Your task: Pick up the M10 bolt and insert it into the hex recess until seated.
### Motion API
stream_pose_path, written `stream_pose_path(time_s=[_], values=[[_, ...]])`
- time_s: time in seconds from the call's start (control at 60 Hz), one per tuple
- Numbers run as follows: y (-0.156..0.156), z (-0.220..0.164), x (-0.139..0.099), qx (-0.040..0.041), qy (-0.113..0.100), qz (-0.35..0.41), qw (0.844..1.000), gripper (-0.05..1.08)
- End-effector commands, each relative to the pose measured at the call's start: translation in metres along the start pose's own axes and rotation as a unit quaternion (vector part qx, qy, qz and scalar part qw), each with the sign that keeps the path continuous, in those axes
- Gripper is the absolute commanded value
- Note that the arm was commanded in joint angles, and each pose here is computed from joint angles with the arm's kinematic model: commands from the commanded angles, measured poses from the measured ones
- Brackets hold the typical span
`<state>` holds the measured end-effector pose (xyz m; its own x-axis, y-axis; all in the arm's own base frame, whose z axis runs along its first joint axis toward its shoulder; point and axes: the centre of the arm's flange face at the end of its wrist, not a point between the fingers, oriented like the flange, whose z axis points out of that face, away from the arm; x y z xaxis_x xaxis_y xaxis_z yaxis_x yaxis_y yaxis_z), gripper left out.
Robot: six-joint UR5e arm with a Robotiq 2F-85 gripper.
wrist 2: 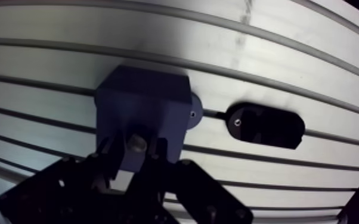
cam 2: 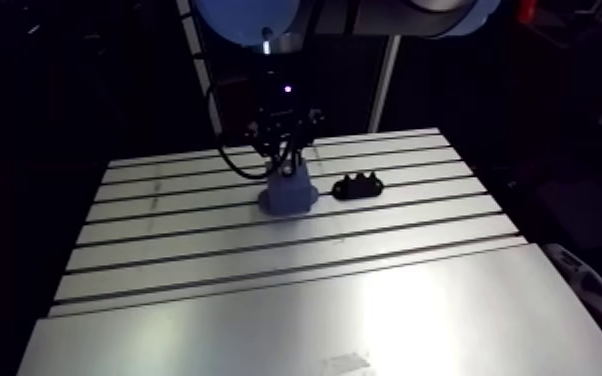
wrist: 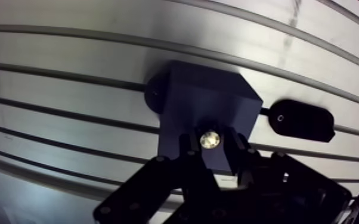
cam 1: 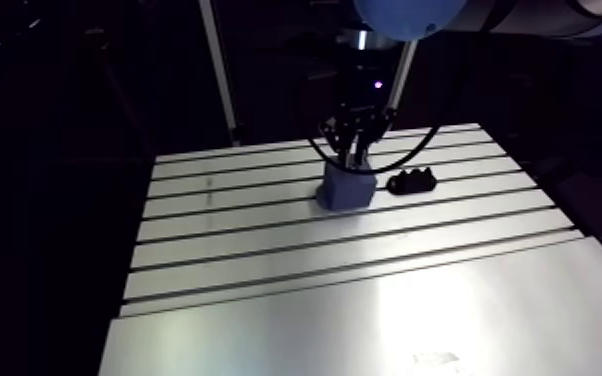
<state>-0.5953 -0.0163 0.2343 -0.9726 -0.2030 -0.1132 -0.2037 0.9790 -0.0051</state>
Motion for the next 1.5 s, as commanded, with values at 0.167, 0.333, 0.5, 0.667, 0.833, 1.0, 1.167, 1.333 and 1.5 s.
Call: stream_pose_path(time_s=[0.167, 0.333, 0.5, 0.667, 0.833, 1.0, 1.167, 1.333, 1.5], values=[[-0.0001, 0.0028, -0.0002, 0.0008, -0.002, 0.0, 1.0, 0.65], [0.0, 0.0029, -0.0003, 0.0002, -0.002, 0.0, 1.0, 0.65], [0.0001, 0.0023, 0.0002, 0.0005, -0.001, 0.001, 1.0, 0.66], [-0.0001, 0.0029, -0.0002, 0.0009, -0.002, 0.001, 1.0, 0.67], [-0.0001, 0.0029, -0.0002, 0.0009, -0.002, 0.0, 1.0, 0.68], [0.0002, 0.0023, 0.0001, -0.0001, -0.002, 0.0, 1.0, 0.69], [0.0001, 0.0014, -0.0001, -0.0004, -0.001, 0.0, 1.0, 0.71], [0.0, 0.0021, -0.0005, -0.0001, -0.002, 0.0, 1.0, 0.72], [0.0001, 0.0021, -0.0005, -0.0008, -0.002, -0.001, 1.0, 0.74]])
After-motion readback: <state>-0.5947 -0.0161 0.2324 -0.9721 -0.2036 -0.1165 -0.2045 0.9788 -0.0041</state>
